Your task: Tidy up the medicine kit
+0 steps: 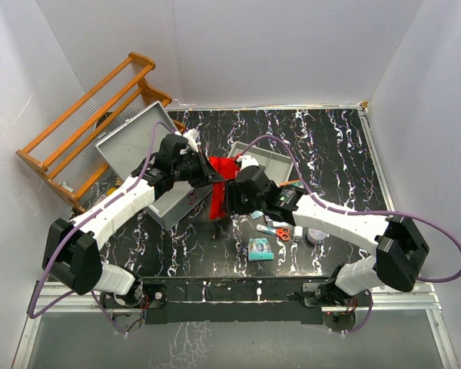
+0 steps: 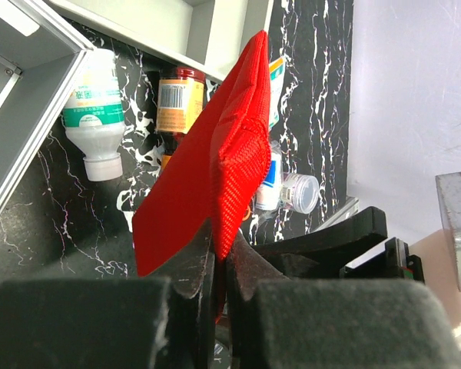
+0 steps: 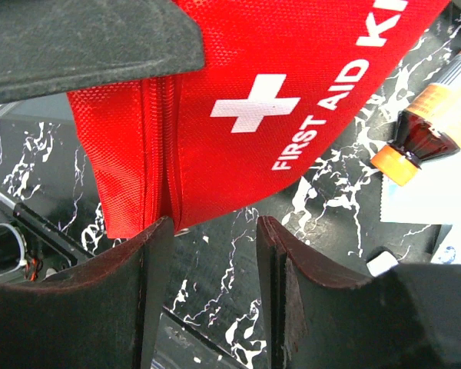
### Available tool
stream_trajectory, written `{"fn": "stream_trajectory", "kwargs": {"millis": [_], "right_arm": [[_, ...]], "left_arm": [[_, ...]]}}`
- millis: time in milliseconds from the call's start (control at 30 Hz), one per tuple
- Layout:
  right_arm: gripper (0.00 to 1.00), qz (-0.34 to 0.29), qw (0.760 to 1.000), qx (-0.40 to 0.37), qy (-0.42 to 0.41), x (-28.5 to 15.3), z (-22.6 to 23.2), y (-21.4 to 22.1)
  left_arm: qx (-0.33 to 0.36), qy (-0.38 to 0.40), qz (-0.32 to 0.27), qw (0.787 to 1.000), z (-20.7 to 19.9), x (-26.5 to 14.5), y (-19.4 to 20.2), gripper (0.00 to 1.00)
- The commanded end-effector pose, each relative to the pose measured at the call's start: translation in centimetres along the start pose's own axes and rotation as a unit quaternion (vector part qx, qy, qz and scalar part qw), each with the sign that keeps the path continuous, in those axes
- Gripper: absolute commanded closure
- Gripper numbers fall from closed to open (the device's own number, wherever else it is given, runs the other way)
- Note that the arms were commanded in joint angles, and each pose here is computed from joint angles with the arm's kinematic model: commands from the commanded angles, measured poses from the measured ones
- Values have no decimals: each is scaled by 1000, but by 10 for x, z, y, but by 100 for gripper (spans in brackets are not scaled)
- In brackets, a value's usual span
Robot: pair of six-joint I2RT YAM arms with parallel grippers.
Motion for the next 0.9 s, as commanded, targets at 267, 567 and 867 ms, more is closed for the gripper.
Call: {"fn": "stream_trajectory", "kwargs": {"millis": [267,567,867], "right_arm": [[50,-76,996,36,2,-4,14,-33],[71,-124,987,61,85,6,-1,-46],[60,-94,995,9,-3,24,24,-44]], "left_arm": [[-27,-1,-6,1000,-2,-8,0,100],[-44,-17,2,999,0,-9,2,100],[-58,-24,3,998,3,-10,2,100]]}}
Point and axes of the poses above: each gripper's point midway between its finger pads, its own x axis out along the fingers, its own z axis along the line the jaws close on, y = z × x, the point moved 6 cm from there along -x, back along the fingers, and after that the axes turned 4 degrees about x, right-handed, at the moved point
